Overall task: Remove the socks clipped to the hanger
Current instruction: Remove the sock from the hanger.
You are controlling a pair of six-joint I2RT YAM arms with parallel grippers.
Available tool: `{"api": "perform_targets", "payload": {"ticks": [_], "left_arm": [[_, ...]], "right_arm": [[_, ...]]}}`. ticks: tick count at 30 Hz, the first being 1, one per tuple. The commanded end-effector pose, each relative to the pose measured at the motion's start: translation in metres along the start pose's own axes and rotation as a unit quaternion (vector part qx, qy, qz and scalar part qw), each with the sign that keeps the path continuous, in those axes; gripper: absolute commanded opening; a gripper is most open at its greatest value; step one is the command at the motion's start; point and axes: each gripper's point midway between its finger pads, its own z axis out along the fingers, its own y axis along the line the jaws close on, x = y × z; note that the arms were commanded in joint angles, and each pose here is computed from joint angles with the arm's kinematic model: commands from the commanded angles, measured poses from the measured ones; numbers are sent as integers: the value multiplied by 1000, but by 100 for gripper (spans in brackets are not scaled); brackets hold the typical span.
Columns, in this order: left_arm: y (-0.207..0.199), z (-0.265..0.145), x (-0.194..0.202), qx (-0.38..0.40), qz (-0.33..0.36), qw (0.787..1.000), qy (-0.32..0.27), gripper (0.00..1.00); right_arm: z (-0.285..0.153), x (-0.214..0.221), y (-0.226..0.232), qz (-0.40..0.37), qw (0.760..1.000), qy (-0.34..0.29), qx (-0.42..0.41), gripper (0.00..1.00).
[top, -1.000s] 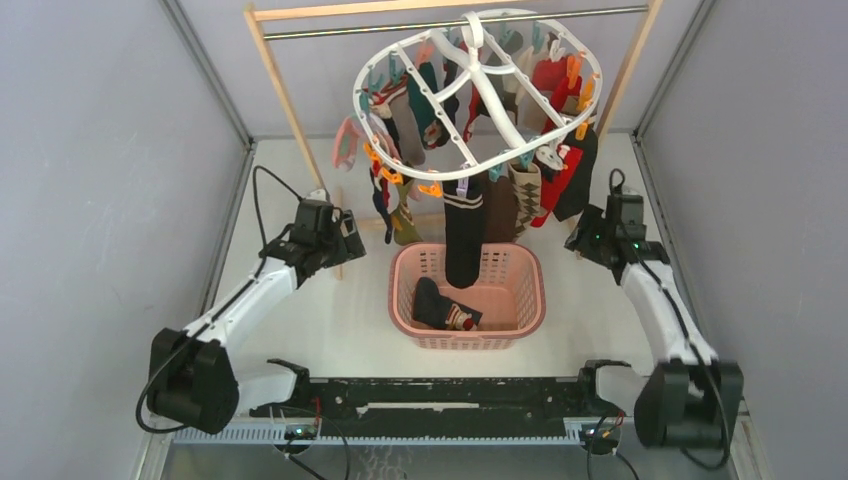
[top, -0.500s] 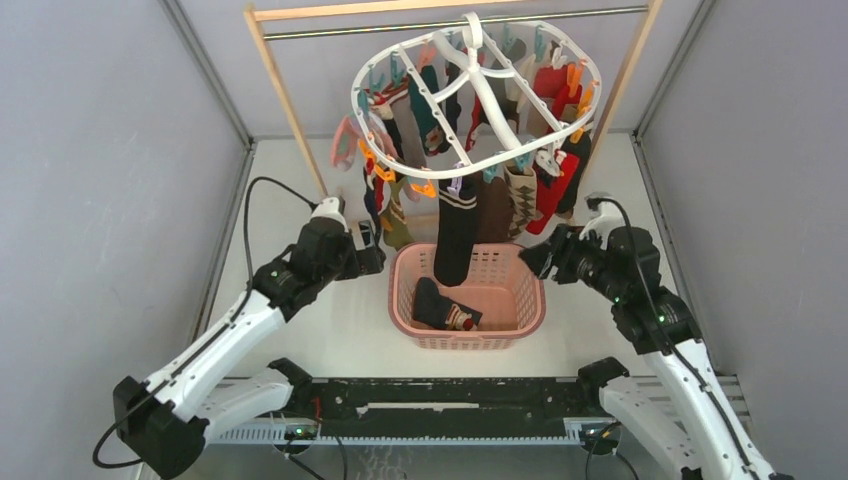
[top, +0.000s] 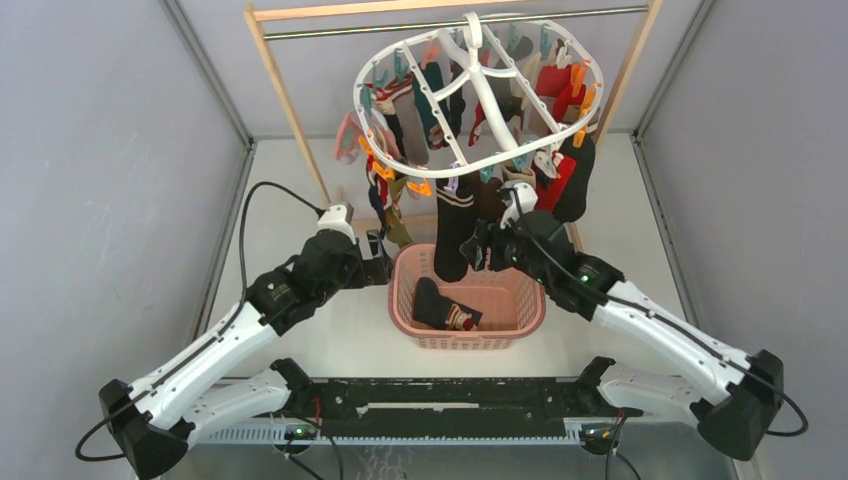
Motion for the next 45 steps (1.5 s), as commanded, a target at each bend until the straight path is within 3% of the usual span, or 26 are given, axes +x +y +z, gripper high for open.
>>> {"api": "perform_targets", "payload": {"ticks": [1,6,22,30,39,45], "left_arm": [[-17,-8,-19,14,-10,999,-28,100],[-28,-6,-12,21,5,1000,-21,100],[-63,-9,-12,55,30,998,-23,100],[-73,-5,-6,64,42,997,-16,100],[-79,-5,-3,73,50,996,-16,100],[-91,-7,-2,110,57,992,-25,100]], "right_arm": [[17,-46,-8,-11,995,-86,46,68],[34,-33,-11,-12,996,-82,45,70],[54,-9,28,-22,989,-81,-122,70],[55,-3,37,-25,985,-76,-155,41],[35,-7,49,-30,979,-83,-186,0],[0,-18,67,-24,968,-100,-230,0]]}}
